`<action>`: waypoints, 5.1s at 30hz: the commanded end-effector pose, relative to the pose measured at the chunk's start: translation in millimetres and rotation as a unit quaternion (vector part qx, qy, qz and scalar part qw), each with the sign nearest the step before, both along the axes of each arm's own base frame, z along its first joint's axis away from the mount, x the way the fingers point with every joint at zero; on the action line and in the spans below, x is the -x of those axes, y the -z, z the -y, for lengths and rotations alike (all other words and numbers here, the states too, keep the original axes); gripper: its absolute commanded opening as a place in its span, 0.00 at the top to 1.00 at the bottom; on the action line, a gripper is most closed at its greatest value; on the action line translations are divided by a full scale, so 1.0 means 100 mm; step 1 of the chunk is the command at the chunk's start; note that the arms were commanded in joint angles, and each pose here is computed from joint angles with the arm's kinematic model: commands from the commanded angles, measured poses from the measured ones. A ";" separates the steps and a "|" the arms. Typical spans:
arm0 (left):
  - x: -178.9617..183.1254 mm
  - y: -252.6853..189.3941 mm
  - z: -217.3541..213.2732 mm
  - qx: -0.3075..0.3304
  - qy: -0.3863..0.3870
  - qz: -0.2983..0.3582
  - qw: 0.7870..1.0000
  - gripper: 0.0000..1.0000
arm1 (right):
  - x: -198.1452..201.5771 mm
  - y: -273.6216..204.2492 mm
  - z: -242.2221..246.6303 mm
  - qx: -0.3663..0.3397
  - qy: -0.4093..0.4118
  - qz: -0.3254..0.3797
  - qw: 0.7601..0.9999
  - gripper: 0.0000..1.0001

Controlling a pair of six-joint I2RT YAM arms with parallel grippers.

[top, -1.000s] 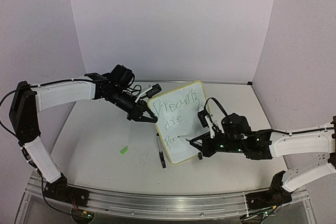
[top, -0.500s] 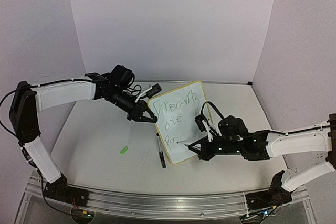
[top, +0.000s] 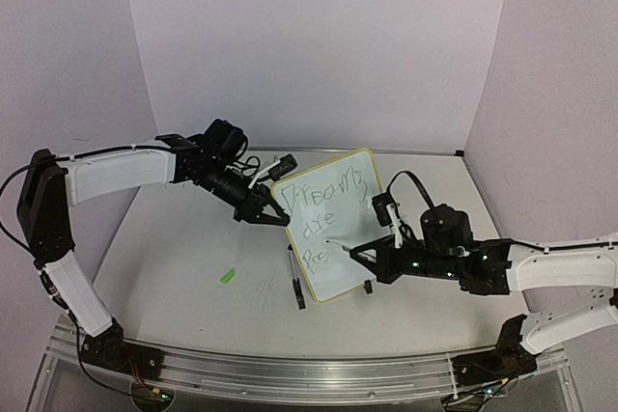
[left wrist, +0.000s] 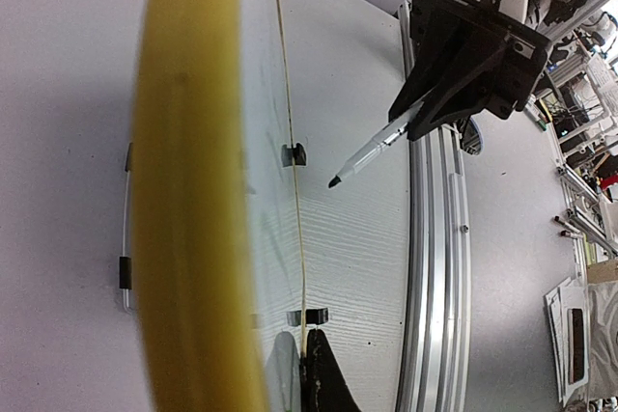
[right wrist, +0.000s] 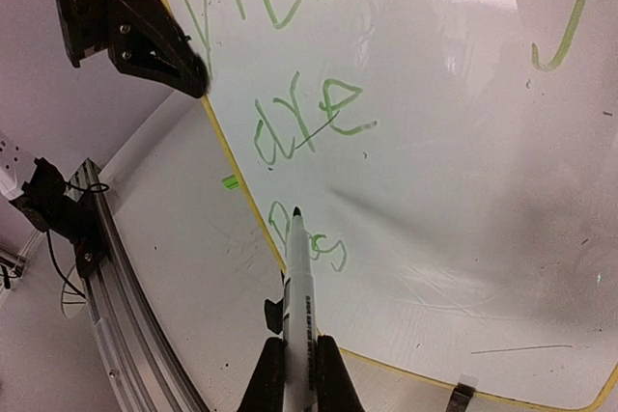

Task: Write a sentence on the whiteboard

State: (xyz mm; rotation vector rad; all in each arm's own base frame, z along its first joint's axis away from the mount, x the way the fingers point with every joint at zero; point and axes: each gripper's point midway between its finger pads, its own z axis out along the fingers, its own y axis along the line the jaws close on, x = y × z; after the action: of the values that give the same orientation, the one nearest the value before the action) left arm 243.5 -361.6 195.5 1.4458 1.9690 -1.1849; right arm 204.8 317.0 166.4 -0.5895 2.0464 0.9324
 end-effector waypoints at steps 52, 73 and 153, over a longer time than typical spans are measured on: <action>0.05 0.19 -0.04 -0.039 0.006 0.002 0.999 1.00 | -0.01 0.07 0.12 0.004 0.023 -0.011 1.000 1.00; 0.04 0.21 -0.04 -0.042 0.005 0.001 0.999 1.00 | -0.04 0.05 0.28 0.025 -0.001 -0.004 1.000 1.00; 0.04 0.23 -0.03 -0.043 0.005 -0.002 0.999 1.00 | -0.22 -0.11 0.23 0.025 0.028 0.013 0.999 1.00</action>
State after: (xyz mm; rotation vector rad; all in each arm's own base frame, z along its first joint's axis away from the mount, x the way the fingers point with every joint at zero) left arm 242.9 -361.7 194.4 1.4471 1.9736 -1.1865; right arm 218.0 284.1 159.0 -0.5550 2.1143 0.8254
